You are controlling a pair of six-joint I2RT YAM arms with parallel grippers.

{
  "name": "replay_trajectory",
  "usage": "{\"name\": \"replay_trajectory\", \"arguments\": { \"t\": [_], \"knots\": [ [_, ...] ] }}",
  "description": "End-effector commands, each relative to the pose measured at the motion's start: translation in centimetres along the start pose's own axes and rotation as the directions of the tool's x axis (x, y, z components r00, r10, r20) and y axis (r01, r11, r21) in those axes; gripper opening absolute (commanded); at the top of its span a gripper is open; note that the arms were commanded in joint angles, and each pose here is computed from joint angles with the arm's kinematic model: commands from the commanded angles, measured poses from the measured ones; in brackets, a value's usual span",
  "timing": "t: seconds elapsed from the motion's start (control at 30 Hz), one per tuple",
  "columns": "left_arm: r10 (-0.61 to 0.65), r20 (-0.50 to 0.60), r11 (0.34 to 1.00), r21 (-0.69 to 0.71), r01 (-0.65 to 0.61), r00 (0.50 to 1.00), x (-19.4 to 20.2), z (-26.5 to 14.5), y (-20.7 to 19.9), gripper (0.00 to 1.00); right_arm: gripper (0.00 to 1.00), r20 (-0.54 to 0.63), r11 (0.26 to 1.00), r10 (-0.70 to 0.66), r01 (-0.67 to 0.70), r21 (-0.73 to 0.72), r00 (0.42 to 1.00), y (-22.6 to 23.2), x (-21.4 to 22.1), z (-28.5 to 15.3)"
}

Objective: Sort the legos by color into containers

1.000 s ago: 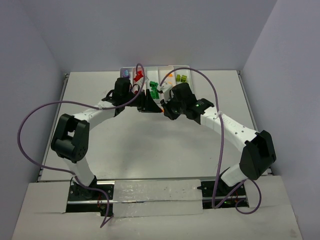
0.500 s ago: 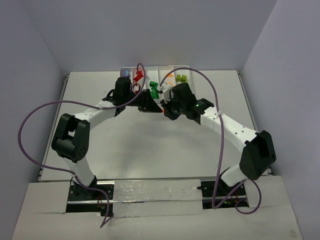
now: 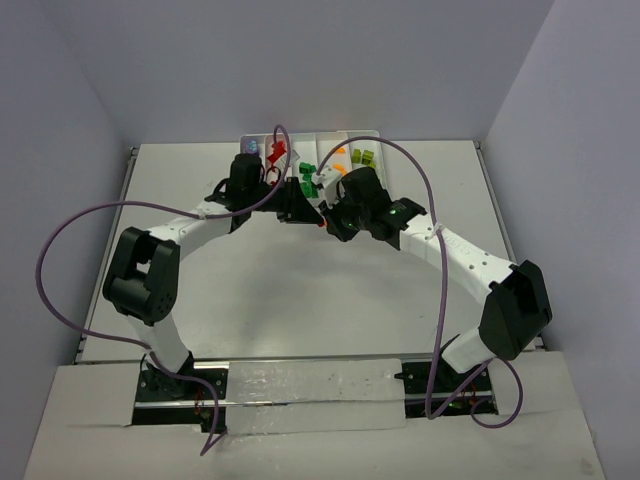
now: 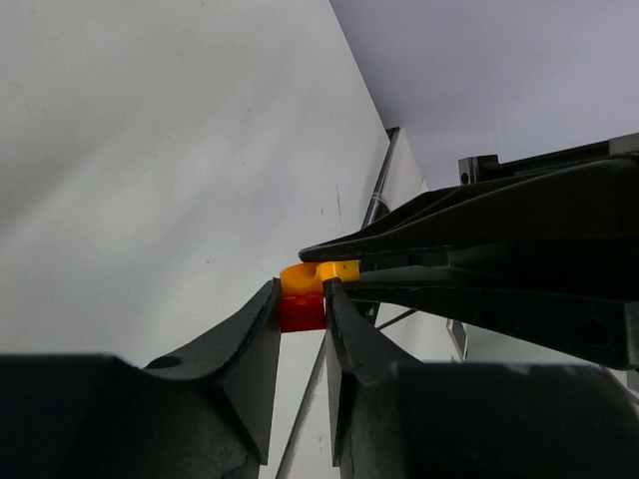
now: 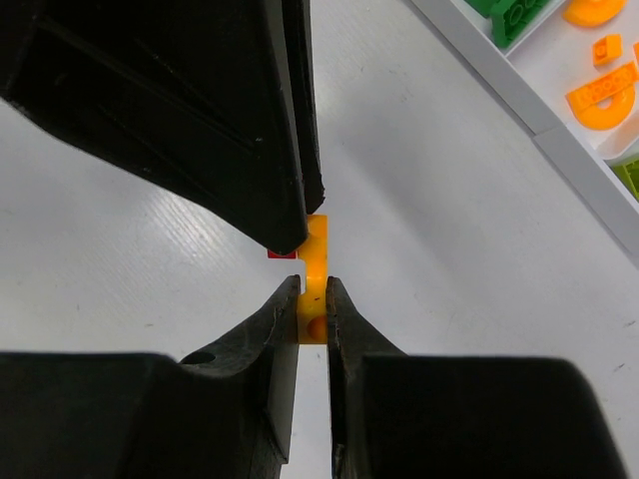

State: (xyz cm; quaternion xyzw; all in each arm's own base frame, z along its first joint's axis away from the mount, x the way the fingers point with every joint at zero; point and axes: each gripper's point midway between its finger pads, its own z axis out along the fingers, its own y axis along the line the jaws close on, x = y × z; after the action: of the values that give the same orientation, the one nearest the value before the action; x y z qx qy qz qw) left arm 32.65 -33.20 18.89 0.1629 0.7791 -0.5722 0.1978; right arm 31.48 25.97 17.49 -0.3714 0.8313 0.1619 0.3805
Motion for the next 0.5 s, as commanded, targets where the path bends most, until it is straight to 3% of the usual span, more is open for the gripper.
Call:
{"name": "replay_trajectory", "arguments": {
  "t": [0.0, 0.17, 0.27, 0.47],
  "knots": [
    [0.064, 0.008, 0.998, 0.015, -0.064, 0.998, -0.5, 0.1, -0.6, 0.19, 0.0, 0.058, 0.999, -0.02, 0.018, 0.032, 0.998, -0.3, -2.1, -0.4],
    [0.059, -0.022, 0.998, -0.005, -0.059, 0.998, 0.7, -0.2, 0.0, 0.0, 0.0, 0.057, 0.993, 0.004, -0.011, 0.12, 0.998, -1.9, -2.2, -0.2],
    [0.062, -0.044, 0.998, -0.019, -0.063, 0.997, 1.9, -0.6, 0.7, 0.0, 0.0, 0.066, 0.981, 0.038, -0.05, 0.186, 0.997, -3.4, -2.3, -0.3],
    [0.082, -0.07, 0.99, -0.107, -0.089, 0.994, 4.2, -1.9, 2.6, 0.0, 0.0, 0.097, 0.968, 0.162, -0.178, 0.179, 0.982, -5.6, -3.0, -0.1]
  ]
}}
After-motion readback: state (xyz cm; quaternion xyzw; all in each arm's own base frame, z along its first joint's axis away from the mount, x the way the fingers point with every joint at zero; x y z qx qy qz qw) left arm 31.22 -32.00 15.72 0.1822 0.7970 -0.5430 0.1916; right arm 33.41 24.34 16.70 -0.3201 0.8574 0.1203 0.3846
